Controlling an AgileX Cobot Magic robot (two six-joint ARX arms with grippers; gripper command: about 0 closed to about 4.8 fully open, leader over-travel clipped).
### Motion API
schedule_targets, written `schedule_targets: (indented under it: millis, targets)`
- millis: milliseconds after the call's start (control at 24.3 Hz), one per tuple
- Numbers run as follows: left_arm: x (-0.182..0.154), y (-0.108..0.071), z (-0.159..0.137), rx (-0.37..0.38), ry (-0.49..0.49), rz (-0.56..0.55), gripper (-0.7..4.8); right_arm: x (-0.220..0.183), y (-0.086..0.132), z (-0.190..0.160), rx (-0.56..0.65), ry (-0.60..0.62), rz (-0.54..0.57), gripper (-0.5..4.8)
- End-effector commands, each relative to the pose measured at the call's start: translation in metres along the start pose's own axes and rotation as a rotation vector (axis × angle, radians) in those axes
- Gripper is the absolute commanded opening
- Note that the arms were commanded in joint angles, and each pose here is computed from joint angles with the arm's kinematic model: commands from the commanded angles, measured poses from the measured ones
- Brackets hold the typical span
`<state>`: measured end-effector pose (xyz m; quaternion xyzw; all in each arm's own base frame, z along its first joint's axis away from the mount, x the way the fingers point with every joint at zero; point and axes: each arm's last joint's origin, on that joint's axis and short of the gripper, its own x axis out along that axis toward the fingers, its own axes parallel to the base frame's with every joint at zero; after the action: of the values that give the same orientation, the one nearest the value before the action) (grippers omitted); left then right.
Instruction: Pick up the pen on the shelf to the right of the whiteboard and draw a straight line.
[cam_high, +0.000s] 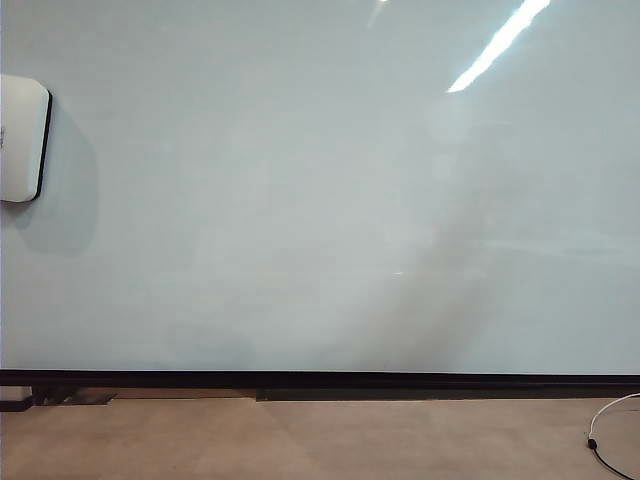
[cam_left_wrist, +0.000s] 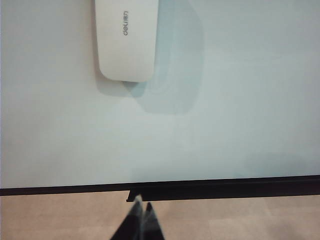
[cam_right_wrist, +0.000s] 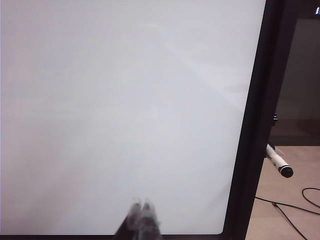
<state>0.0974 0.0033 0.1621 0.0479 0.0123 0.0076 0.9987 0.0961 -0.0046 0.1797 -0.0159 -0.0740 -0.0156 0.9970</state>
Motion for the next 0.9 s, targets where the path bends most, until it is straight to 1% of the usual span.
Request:
schedule_targets:
  millis: [41,452,493,575,657,699,863,904]
  targets:
    - [0.0,0.0,0.002,0.0,-0.01,0.0,-0.05,0.0,0.0,-0.001,0.007,-0.01,0.003,-0.01]
    - [0.0,0.0,0.002,0.0,-0.01,0.0,-0.05,0.0,0.0,-0.006,0.01,0.046,0.005,-0.01]
    - [0.0,0.0,0.002,0.0,-0.009,0.0,-0.05,0.0,0.0,-0.005,0.028,0.037,0.009,-0.01]
    - [0.0,0.0,0.002,0.0,-0.009,-0.001,-0.05,0.0,0.001,-0.001,0.025,-0.008,0.045,-0.01]
    - [0.0,0.0,0.002,0.0,-0.009,-0.001,-0.05,0.0,0.002,0.005,0.011,-0.068,0.056,-0.01]
    - [0.0,0.0,0.001,0.0,-0.006,-0.001,-0.05,-0.001,0.001,0.012,-0.038,-0.114,0.036,-0.01]
    - [0.0,0.0,-0.002,-0.001,0.026,-0.004,-0.05,-0.004,-0.009,0.041,-0.089,-0.163,-0.095,-0.01]
    - [0.0,0.0,-0.003,-0.001,0.036,-0.005,-0.05,-0.003,-0.012,0.049,-0.102,-0.168,-0.114,-0.01]
